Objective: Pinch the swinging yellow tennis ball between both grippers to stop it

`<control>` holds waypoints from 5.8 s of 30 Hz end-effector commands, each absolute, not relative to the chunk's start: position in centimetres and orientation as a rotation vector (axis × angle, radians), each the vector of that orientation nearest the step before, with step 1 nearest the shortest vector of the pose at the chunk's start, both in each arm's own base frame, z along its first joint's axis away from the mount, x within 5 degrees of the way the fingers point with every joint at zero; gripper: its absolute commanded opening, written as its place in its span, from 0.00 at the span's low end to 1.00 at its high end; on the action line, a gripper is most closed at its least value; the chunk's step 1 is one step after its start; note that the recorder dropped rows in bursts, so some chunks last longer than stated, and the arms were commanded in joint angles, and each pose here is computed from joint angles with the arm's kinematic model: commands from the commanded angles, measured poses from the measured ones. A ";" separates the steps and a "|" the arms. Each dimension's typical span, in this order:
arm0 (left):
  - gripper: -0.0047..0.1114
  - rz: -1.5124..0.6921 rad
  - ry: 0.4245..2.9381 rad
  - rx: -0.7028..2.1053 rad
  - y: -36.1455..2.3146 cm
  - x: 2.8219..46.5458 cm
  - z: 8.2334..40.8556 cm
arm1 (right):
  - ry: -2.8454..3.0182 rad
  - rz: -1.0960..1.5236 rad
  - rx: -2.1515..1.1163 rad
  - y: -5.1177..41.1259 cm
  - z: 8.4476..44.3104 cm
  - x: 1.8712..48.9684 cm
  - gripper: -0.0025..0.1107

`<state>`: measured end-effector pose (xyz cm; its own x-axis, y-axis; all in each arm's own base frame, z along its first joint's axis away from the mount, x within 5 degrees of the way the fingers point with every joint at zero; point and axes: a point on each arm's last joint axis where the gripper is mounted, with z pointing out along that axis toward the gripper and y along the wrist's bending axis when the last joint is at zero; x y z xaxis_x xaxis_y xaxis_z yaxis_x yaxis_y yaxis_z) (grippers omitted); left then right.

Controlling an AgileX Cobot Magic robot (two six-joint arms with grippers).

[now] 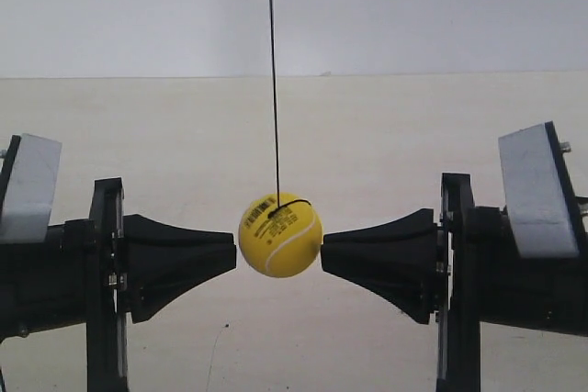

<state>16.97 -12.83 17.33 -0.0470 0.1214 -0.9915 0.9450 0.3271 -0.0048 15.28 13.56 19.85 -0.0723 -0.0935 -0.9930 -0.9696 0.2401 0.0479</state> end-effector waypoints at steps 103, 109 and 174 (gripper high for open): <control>0.08 -0.816 1.584 0.900 -13.9 18.1 17.1 | 1.585 0.870 -0.951 13.0 19.1 16.9 0.02; 0.08 -0.778 1.635 0.868 -13.6 18.5 16.8 | 1.665 0.782 -0.889 12.5 18.7 17.6 0.02; 0.08 -0.552 1.375 0.126 -4.4 10.0 24.0 | 1.226 0.454 -0.234 2.4 25.5 4.1 0.02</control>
